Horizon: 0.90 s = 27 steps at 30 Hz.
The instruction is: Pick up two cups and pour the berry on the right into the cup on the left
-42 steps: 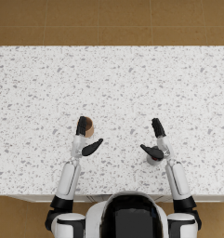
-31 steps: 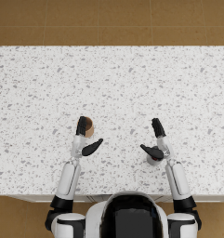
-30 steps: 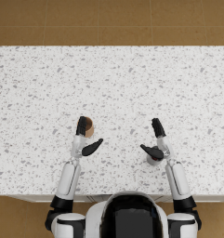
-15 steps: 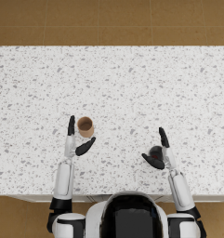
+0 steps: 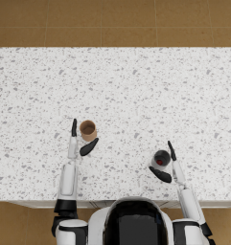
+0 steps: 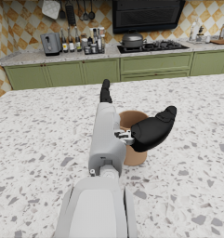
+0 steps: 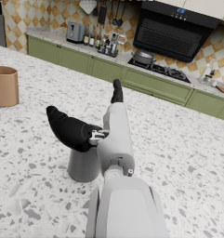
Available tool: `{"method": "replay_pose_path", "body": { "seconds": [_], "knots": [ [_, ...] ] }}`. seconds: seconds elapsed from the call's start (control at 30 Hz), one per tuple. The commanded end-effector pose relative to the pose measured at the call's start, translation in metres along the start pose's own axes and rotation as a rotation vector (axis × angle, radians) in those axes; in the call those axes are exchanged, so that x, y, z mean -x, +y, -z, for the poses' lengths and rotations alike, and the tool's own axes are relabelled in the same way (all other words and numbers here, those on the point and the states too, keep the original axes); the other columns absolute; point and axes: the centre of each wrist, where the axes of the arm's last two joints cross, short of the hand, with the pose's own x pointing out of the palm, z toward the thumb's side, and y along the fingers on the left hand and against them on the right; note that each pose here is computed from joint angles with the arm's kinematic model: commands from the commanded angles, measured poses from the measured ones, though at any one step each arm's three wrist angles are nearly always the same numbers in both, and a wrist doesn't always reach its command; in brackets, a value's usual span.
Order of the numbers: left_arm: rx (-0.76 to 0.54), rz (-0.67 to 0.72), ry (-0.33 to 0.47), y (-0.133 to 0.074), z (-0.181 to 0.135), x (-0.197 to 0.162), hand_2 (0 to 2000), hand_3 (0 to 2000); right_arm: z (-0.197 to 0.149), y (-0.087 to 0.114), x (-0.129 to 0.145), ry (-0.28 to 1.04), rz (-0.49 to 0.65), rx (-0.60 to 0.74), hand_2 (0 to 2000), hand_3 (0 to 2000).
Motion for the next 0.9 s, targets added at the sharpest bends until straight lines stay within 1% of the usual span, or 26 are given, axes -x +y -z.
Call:
{"method": "replay_pose_path", "body": {
  "seconds": [0.03, 0.1, 0.23, 0.37, 0.6, 0.7, 0.9],
  "knots": [
    [0.045, -0.009, -0.006, 0.006, 0.011, 0.001, 0, 0, 0.016, 0.002, 0.003, -0.001, 0.012, -0.065, 0, 0],
    [0.084, -0.021, -0.012, 0.008, 0.022, 0.002, 0, 0, 0.029, 0.001, 0.003, -0.008, 0.02, -0.11, 0, 0],
    [0.13, -0.03, -0.023, 0.01, 0.034, 0.002, 0, 0, 0.041, 0.0, 0.001, -0.023, 0.023, -0.149, 0, 0],
    [0.145, -0.033, -0.033, 0.012, 0.038, 0.0, 0, 0, 0.059, -0.001, -0.003, -0.042, 0.025, -0.209, 0, 0],
    [0.199, -0.042, -0.053, 0.018, 0.051, -0.004, 0, 0, 0.075, -0.007, -0.006, -0.069, 0.041, -0.256, 0, 0],
    [0.213, -0.05, -0.062, 0.021, 0.055, -0.004, 0, 0, 0.076, -0.008, -0.006, -0.076, 0.049, -0.258, 0, 0],
    [0.208, -0.036, -0.073, 0.027, 0.053, -0.012, 0, 0, 0.079, -0.011, -0.009, -0.093, 0.052, -0.261, 0, 0]
  ]
}}
